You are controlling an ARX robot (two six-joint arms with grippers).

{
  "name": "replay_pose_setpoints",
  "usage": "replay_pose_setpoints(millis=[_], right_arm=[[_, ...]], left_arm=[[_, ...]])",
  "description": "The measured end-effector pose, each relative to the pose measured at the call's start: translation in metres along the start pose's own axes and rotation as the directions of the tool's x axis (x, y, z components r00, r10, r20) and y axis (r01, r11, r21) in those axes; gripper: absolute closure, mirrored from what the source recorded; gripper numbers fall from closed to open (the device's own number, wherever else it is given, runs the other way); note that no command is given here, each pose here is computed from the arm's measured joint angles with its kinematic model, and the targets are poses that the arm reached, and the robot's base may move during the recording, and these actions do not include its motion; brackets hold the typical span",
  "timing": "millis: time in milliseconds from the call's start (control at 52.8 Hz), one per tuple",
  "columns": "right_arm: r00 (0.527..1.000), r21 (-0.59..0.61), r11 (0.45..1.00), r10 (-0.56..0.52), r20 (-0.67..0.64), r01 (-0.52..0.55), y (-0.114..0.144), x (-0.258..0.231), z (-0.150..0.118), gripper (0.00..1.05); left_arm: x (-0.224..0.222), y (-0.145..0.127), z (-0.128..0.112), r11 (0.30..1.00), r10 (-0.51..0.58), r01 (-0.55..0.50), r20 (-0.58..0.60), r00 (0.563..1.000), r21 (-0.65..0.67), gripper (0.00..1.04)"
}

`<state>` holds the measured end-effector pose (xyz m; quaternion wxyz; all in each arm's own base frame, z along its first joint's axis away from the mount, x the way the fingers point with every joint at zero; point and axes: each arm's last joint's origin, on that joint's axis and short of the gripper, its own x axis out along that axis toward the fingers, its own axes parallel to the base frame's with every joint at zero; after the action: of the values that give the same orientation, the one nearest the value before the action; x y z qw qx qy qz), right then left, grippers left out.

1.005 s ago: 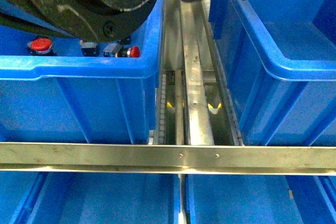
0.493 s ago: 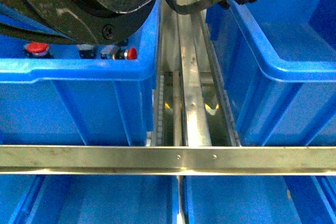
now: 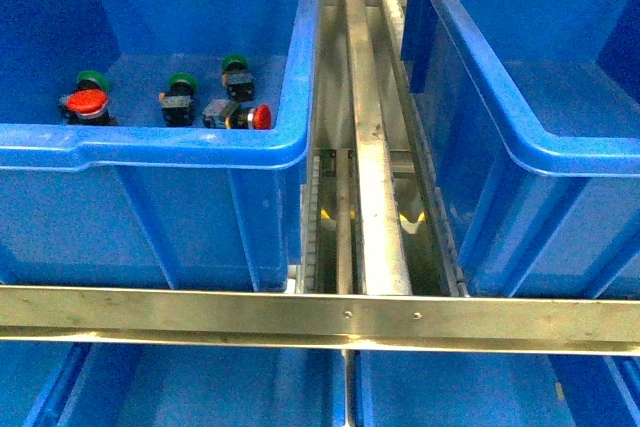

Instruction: Pick red and yellow buttons and place in box

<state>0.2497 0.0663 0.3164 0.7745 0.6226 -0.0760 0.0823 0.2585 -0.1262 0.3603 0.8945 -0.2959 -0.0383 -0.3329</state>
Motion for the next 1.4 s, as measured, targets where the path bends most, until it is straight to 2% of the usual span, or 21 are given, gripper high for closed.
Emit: replay_pose_setpoints(millis=[133, 227, 265, 303, 341, 417, 455, 512, 607, 682, 1043, 1365, 1403], right_arm=[[1.000, -0.038, 0.999, -0.026, -0.001, 0.026, -0.001, -0.002, -0.008, 0.80], [0.999, -0.082, 0.996, -0.043, -0.004, 0.043, -0.001, -0.006, -0.015, 0.80], [0.999, -0.101, 0.994, -0.051, -0.008, 0.050, -0.002, -0.008, -0.019, 0.80], [0.998, -0.118, 0.992, -0.054, -0.012, 0.052, -0.001, -0.011, -0.023, 0.80], [0.998, -0.137, 0.989, -0.056, -0.017, 0.053, -0.001, -0.012, -0.026, 0.80], [0.998, -0.167, 0.984, -0.065, -0.010, 0.062, -0.001, -0.016, -0.031, 0.80], [0.998, -0.179, 0.982, -0.068, -0.003, 0.066, -0.001, -0.017, -0.033, 0.80], [0.997, -0.201, 0.977, -0.071, 0.005, 0.071, 0.001, -0.021, -0.037, 0.80], [0.997, -0.237, 0.968, -0.083, 0.009, 0.082, 0.002, -0.026, -0.045, 0.80], [0.995, -0.286, 0.953, -0.097, 0.023, 0.100, 0.002, -0.030, -0.051, 0.80], [0.994, -0.438, 0.893, -0.108, 0.013, 0.103, -0.009, -0.051, -0.084, 0.80], [0.994, -0.479, 0.871, -0.099, 0.051, 0.112, -0.006, -0.055, -0.087, 0.80], [0.994, -0.479, 0.871, -0.100, 0.053, 0.113, -0.006, -0.055, -0.087, 0.80]], left_arm=[[-0.067, 0.015, 0.020, 0.993, 0.089, -0.092, 0.038, 0.995, 0.068, 0.08], [-0.114, 0.015, 0.023, 0.980, 0.147, -0.155, 0.073, 0.986, 0.123, 0.08], [-0.126, 0.011, 0.023, 0.952, 0.241, -0.254, 0.091, 0.966, 0.170, 0.13], [-0.146, 0.009, 0.020, 0.869, 0.406, -0.425, 0.126, 0.905, 0.252, 0.21], [-0.165, 0.010, 0.012, 0.794, 0.503, -0.515, 0.128, 0.855, 0.323, 0.27], [-0.203, 0.022, -0.015, 0.691, 0.605, -0.579, 0.092, 0.791, 0.433, 0.40], [-0.217, 0.026, -0.027, 0.655, 0.617, -0.592, 0.122, 0.778, 0.470, 0.47], [-0.229, 0.034, -0.047, 0.630, 0.602, -0.586, 0.157, 0.783, 0.509, 0.62], [-0.239, 0.058, -0.084, 0.618, 0.623, -0.576, 0.113, 0.774, 0.535, 0.85], [-0.241, 0.062, -0.090, 0.615, 0.625, -0.575, 0.111, 0.773, 0.540, 1.03], [-0.245, 0.067, -0.099, 0.611, 0.618, -0.573, 0.122, 0.776, 0.546, 1.02], [-0.248, 0.073, -0.108, 0.610, 0.616, -0.573, 0.126, 0.777, 0.547, 1.02], [-0.248, 0.072, -0.108, 0.611, 0.615, -0.573, 0.128, 0.778, 0.547, 0.98]])
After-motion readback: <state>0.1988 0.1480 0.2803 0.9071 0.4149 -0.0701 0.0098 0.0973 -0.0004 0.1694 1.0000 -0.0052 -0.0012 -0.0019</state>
